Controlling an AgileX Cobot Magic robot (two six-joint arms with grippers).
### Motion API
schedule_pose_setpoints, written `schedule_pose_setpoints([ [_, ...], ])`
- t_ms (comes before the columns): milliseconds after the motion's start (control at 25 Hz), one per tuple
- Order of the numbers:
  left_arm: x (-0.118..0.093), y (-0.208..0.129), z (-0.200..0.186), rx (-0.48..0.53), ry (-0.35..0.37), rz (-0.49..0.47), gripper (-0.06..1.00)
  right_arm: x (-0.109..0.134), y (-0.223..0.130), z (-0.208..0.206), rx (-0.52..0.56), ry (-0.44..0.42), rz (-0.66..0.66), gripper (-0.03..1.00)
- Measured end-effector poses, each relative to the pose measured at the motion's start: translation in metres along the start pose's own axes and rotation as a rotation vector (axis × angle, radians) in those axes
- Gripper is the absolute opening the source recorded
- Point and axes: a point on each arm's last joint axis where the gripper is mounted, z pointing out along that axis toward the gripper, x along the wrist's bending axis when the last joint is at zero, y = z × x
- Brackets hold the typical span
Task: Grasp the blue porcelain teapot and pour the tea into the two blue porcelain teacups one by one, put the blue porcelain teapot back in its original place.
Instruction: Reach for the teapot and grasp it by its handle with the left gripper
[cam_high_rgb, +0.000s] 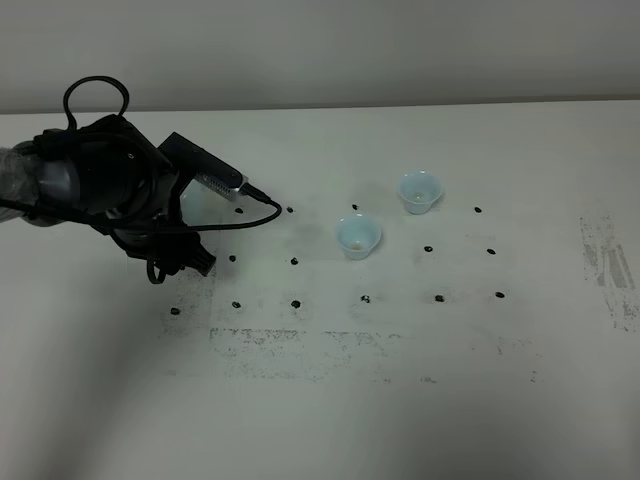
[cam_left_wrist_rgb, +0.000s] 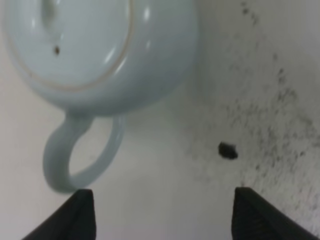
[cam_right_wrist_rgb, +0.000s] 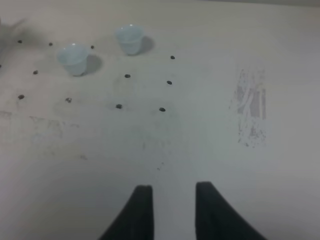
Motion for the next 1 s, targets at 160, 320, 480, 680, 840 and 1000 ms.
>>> schedule_pose_setpoints([
  [160,-0.003,-0.007,0.000,0.075,-0.027,-0.046,0.59,0.000,0.000,0.000,0.000,0.000,0.000,0.24],
  [320,-0.003,-0.013,-0.010,0.128,-0.063,-0.093,0.59,0.000,0.000,0.000,0.000,0.000,0.000,0.24],
  [480,0.009,-0.018,-0.044,0.124,-0.056,-0.110,0.59,0.000,0.000,0.000,0.000,0.000,0.000,0.24],
  [680,0.023,-0.023,-0.082,0.045,-0.037,0.046,0.56,0.000,0.000,0.000,0.000,0.000,0.000,0.24],
  [840,0.030,-0.031,-0.094,0.068,-0.032,0.154,0.50,0.000,0.000,0.000,0.000,0.000,0.000,0.24],
  [1000,0.040,-0.042,-0.092,0.161,-0.065,0.125,0.42,0.000,0.000,0.000,0.000,0.000,0.002,0.24],
])
